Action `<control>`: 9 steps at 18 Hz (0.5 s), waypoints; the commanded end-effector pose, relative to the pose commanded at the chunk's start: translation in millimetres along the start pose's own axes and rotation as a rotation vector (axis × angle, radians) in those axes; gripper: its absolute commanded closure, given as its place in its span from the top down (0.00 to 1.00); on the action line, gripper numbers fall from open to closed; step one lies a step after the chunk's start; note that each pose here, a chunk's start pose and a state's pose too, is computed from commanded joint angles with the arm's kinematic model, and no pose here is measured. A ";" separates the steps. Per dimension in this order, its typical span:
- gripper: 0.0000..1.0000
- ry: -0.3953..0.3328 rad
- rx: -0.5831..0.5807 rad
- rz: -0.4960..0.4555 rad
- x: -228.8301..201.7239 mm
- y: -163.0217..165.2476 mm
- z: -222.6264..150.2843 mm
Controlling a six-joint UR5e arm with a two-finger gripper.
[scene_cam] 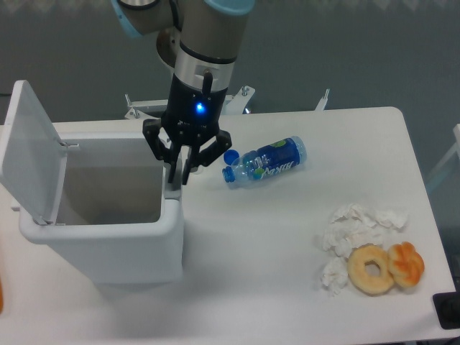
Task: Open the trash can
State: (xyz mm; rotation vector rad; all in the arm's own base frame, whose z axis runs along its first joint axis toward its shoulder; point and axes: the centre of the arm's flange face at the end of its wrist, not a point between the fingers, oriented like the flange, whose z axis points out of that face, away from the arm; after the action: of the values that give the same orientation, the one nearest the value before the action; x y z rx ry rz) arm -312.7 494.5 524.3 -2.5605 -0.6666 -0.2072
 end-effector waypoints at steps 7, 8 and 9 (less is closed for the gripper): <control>1.00 -0.048 0.015 0.026 -57.4 -4.0 -4.7; 1.00 -0.057 0.008 0.048 -66.2 -2.3 -3.8; 1.00 -0.072 -0.015 0.080 -79.1 0.9 1.8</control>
State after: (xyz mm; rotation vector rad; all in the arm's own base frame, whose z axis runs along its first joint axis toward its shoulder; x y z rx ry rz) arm -381.0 461.5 501.8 -2.6132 -0.5890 -0.0942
